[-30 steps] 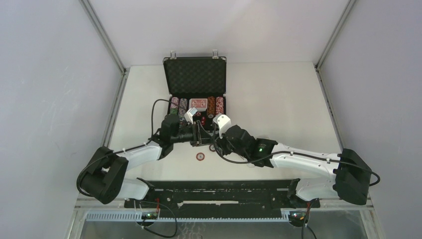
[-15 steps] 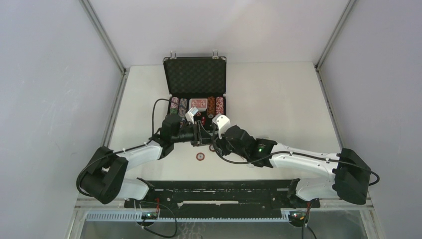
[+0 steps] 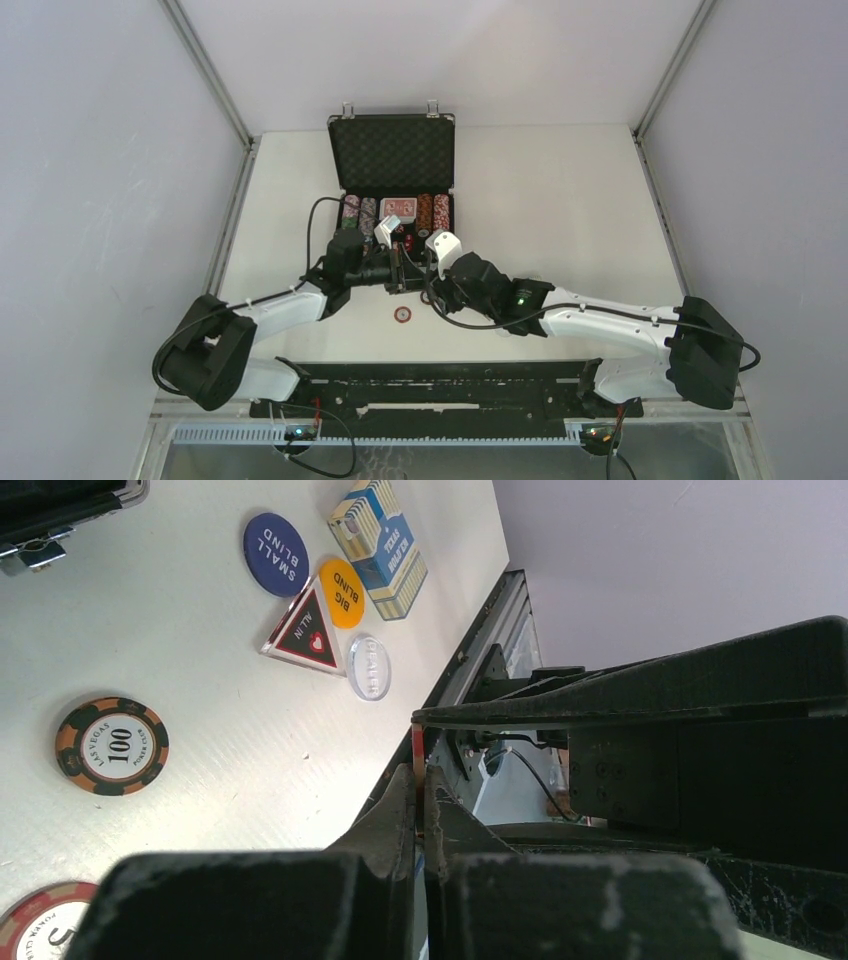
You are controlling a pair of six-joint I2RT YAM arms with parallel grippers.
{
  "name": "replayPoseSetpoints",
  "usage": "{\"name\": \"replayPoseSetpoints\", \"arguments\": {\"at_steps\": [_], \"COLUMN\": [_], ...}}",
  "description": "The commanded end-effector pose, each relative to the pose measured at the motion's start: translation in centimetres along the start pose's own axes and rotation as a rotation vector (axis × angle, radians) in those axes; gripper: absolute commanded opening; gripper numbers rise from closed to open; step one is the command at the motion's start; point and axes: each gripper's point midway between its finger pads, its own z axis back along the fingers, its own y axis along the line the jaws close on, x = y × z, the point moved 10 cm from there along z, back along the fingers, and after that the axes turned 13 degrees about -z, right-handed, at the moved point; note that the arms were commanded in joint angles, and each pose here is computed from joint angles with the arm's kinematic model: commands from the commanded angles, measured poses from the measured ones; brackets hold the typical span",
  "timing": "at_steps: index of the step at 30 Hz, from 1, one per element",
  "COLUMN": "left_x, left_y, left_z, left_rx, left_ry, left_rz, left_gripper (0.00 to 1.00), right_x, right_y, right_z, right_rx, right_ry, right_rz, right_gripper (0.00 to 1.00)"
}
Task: Pack up texas hold em set
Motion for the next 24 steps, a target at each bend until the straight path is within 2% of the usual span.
{"name": "replayPoseSetpoints", "arguments": {"at_steps": [1,2,6,10,17,21,24], "left_x": [1.7,1.7,2.4,3.4,4.7,6.0,6.7], "left_y": [-2.0,-2.0,-2.5,-3.1,-2.1,-1.4,-1.5], "left_z": [0.0,0.0,0.1,0.1,-0.3,-0.3,-0.1], "left_rx": [-0.065,-0.063,-0.073,-0.082,-0.062,-0.074,-0.076], "left_ry": [-0.045,-0.047,-0.071,-0.099,-0.113,-0.129,-0.161], "left_rz": [-0.124,-0.131,-0.164,-0.215,-0.285,-0.321,-0.447], "left_gripper": [0.0,0.0,0.0,0.0,0.0,0.0,0.0], "right_x": [0.8,0.8,1.0,1.2,2.0,2.6,3.2], "right_y": [0.4,0.4,0.0,-0.4,-1.7,-3.2,-4.6], "right_z": [-0.1,-0.1,0.2,0.4,1.8,3.7,5.6], "right_rx": [0.016,0.012,0.002,0.002,0.007,0.057,0.147], "right_ry": [-0.052,-0.053,-0.056,-0.061,-0.083,-0.142,-0.223], "right_rz": [-0.011,-0.011,-0.016,-0.016,-0.026,-0.096,-0.194], "right_gripper": [0.4,0.41,0.62,0.71,0.72,0.71,0.68]}}
